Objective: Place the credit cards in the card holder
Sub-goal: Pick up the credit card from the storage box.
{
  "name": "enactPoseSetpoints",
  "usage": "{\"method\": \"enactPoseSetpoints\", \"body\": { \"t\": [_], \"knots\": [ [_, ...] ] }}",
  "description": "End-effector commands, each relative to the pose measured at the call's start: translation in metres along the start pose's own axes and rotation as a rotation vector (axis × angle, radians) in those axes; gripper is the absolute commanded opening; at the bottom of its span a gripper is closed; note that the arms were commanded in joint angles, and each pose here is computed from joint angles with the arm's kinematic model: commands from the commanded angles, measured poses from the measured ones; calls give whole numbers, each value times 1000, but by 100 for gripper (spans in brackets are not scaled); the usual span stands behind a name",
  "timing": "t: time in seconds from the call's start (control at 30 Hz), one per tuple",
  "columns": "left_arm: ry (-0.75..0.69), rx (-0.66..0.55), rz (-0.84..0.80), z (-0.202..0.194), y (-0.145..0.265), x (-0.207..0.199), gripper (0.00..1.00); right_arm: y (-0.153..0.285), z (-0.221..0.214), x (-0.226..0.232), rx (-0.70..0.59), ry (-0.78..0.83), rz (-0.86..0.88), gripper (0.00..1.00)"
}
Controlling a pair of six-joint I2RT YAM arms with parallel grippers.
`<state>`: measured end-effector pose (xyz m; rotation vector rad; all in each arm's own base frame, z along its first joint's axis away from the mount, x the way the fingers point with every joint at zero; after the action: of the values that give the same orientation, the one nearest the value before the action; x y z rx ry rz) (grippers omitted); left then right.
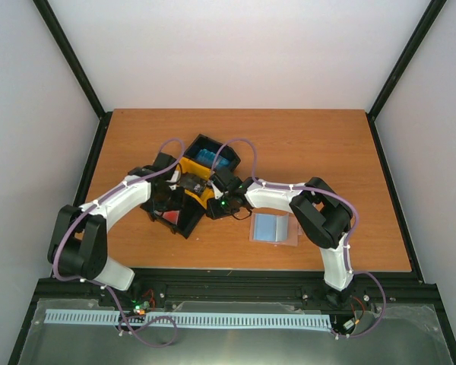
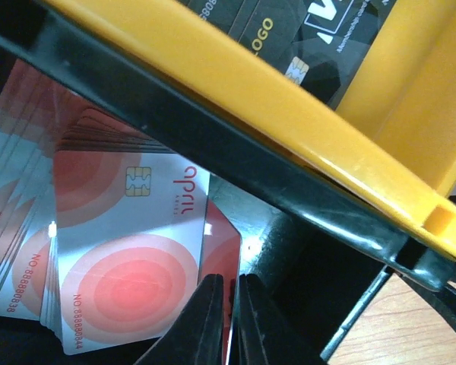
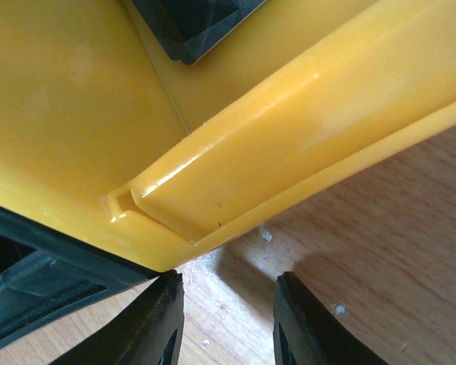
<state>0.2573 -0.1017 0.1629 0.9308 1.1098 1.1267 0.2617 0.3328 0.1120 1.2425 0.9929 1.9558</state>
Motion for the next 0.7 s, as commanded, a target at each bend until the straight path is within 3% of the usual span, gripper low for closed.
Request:
{"method": "enactPoseSetpoints", "body": {
  "t": [0.0, 0.3, 0.47, 0.67],
  "knots": [
    [6, 20, 21, 2, 0, -1, 10, -3, 8, 4, -24, 16, 2, 34],
    [5, 37, 22, 2, -6, 0, 12, -3, 9, 4, -25, 17, 0, 34],
    [-2, 29, 31, 7, -1, -1, 1, -1, 9, 4, -29, 19, -3, 34],
    [-18, 7, 25, 13, 31, -8, 1, 28, 12, 12, -76, 36, -10, 38]
  ]
}}
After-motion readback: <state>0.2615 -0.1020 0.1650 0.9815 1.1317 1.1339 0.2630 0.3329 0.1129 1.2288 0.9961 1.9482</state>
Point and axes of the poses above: each gripper's point midway between its finger pads, its own y axis back along the fingers, its own x axis along the line the jaws close on, z = x × y, the point moved 10 cm from there along y, back along the fingers, and after that the axes turned 6 degrees about -y, right-handed, at the moved point
